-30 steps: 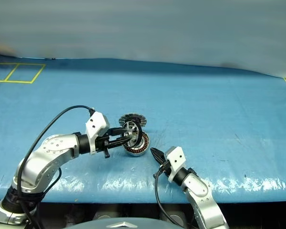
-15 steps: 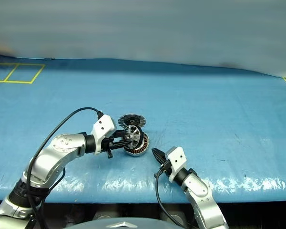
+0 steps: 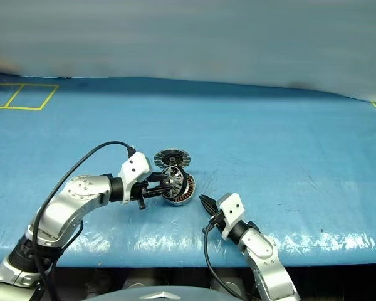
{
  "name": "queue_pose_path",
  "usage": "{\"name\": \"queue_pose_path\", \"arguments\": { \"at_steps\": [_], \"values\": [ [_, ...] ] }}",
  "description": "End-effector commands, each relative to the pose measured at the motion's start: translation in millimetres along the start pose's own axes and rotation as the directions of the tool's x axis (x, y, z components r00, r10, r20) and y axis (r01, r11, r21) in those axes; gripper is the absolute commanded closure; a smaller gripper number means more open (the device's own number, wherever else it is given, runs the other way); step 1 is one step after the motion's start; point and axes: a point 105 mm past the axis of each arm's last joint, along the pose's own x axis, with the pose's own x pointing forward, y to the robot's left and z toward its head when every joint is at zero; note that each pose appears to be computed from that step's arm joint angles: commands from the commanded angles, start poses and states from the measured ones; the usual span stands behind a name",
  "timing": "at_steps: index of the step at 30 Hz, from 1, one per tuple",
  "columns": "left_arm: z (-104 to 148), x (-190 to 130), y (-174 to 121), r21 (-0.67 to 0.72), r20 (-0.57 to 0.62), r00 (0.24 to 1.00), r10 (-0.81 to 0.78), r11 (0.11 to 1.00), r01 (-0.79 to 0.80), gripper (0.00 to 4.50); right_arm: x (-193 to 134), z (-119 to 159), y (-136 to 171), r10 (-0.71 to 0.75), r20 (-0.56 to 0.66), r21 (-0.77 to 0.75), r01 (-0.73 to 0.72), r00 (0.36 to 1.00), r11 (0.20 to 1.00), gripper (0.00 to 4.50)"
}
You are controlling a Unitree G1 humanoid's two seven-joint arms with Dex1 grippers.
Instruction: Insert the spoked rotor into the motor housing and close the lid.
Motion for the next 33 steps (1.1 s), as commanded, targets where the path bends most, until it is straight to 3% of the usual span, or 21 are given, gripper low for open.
{"name": "queue_pose_path", "arguments": {
  "at_steps": [1, 12, 33],
  "values": [
    [-1, -3, 2, 0.026, -0.028, 1.0, 0.001, 1.0, -0.001, 3.17, 2, 6, -1, -0.006, 0.026, -0.003, 0.007, 1.0, 1.0, 4.5],
    [-5, -2, 2, 0.053, -0.077, 0.997, -0.023, 0.998, 0.028, 3.17, 3, 5, -3, -0.02, 0.018, -0.004, 0.02, 1.0, 1.0, 4.5],
    [4, 4, 0, 0.058, -0.042, 0.998, -0.057, 0.997, 0.059, 3.17, 4, 3, -5, -0.047, 0.011, 0.0, 0.047, 0.999, 0.999, 4.5]
  ]
}}
